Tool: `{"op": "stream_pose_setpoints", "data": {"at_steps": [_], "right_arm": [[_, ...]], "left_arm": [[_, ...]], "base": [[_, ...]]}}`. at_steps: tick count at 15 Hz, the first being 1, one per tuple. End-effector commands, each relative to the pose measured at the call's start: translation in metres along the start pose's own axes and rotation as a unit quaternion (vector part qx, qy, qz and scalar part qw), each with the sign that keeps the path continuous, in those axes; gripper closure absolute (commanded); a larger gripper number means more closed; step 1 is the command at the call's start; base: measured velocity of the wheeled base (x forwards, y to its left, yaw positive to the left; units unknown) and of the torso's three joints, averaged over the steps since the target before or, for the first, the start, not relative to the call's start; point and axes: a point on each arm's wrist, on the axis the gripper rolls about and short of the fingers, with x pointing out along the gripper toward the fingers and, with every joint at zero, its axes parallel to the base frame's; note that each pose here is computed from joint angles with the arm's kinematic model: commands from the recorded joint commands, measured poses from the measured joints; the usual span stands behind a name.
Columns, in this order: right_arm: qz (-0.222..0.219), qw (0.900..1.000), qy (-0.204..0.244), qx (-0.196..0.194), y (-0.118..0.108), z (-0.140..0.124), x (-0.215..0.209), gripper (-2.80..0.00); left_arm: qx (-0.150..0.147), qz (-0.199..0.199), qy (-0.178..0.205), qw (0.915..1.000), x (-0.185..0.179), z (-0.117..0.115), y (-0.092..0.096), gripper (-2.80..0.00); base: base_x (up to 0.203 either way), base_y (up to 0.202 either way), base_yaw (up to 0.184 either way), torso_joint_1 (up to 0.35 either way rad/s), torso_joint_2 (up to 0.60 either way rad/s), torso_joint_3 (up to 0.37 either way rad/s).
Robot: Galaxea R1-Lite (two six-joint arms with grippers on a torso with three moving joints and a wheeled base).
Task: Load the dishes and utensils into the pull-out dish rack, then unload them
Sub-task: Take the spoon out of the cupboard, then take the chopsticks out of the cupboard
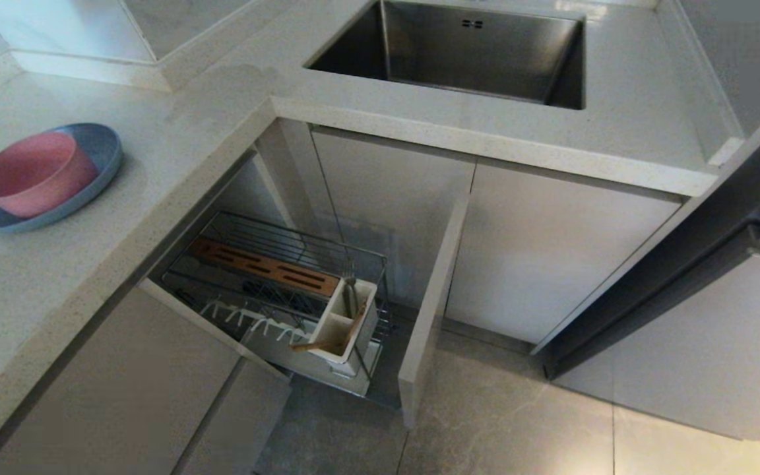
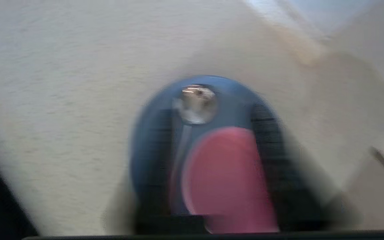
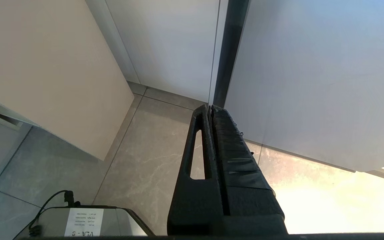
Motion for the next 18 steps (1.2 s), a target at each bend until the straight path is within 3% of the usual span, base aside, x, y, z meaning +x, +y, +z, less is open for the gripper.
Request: {"op": "stream_pose_setpoints", "data": {"at_steps": [1, 4, 8, 11, 15, 18], "right_arm": [[0.0, 1.0, 0.001, 0.0, 0.0, 0.0, 0.0, 0.0], [0.0, 1.0, 0.0, 0.0, 0.0, 0.0, 0.0, 0.0], [0.0, 1.0, 0.001, 0.0, 0.0, 0.0, 0.0, 0.0], [0.0, 1.0, 0.0, 0.0, 0.0, 0.0, 0.0, 0.0], [0.0, 1.0, 0.001, 0.0, 0.0, 0.0, 0.0, 0.0], [0.0, 1.0, 0.0, 0.0, 0.0, 0.0, 0.0, 0.0]], "left_arm": [[0.007, -0.024, -0.015, 0.9996, -0.022, 0.003, -0.016, 0.0], [0.026, -0.093, -0.01, 0.9953, -0.049, -0.005, -0.051, 0.0], [0.074, -0.169, 0.057, 0.9812, -0.085, -0.039, -0.085, 0.0], [0.119, -0.201, 0.135, 0.9628, -0.109, -0.082, -0.09, 0.0], [0.161, -0.227, 0.207, 0.9378, -0.124, -0.126, -0.086, 0.0], [0.218, -0.252, 0.263, 0.9053, -0.128, -0.163, -0.085, 0.0]], "base": [[0.0, 0.0, 0.0, 0.0, 0.0, 0.0], [0.0, 0.0, 0.0, 0.0, 0.0, 0.0], [0.0, 0.0, 0.0, 0.0, 0.0, 0.0], [0.0, 0.0, 0.0, 0.0, 0.0, 0.0], [0.0, 0.0, 0.0, 0.0, 0.0, 0.0], [0.0, 0.0, 0.0, 0.0, 0.0, 0.0]]}}
